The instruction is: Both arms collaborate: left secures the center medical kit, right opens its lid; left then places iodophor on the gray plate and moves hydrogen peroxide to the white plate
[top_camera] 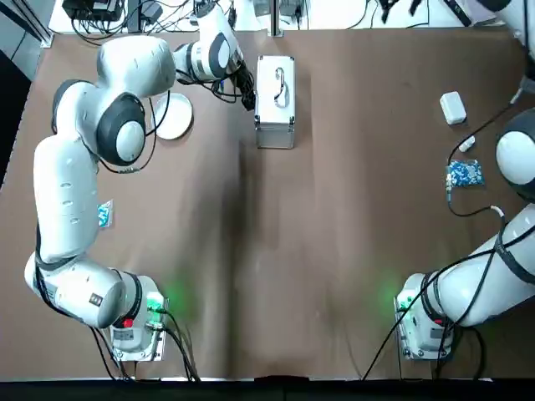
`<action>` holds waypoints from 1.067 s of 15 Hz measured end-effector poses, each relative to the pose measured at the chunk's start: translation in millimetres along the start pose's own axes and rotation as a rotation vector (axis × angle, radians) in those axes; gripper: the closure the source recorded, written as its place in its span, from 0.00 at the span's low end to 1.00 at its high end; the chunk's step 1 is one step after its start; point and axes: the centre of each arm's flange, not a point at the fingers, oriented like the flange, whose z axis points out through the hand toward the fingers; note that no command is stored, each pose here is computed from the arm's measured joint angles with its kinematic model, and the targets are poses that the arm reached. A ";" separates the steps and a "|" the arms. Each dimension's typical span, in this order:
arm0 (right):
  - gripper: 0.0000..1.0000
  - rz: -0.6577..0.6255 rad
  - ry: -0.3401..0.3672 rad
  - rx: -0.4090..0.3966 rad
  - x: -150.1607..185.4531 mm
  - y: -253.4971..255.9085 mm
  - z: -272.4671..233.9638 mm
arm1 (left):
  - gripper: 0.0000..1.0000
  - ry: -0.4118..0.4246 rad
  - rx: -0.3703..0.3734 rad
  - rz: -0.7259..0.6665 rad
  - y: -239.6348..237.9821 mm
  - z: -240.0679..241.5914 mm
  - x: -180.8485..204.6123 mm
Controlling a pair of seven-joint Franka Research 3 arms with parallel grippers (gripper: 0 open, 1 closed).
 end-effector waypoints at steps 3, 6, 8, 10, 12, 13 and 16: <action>0.00 0.020 -0.006 0.038 10.9 -41.1 20.5 | 0.68 0.002 -0.002 -0.003 0.0 0.2 -0.1; 0.00 0.048 0.008 0.126 20.6 -77.4 35.1 | 0.68 0.002 -0.003 -0.007 0.1 0.2 -0.1; 0.00 0.061 0.019 0.192 30.4 -92.9 47.9 | 0.68 0.002 -0.003 -0.007 0.1 0.2 -0.1; 0.00 0.063 0.042 0.242 42.8 -110.5 65.8 | 0.68 0.002 -0.003 -0.008 0.1 0.1 0.0; 0.00 0.092 0.062 0.271 55.9 -136.5 93.3 | 0.68 0.002 -0.003 -0.009 0.1 0.1 -0.1; 0.01 0.116 0.069 0.277 61.6 -149.3 108.4 | 0.68 0.002 -0.003 -0.009 0.1 0.1 -0.1; 0.01 0.182 0.045 0.298 71.0 -170.8 146.9 | 0.68 0.003 -0.003 -0.011 0.1 0.1 0.0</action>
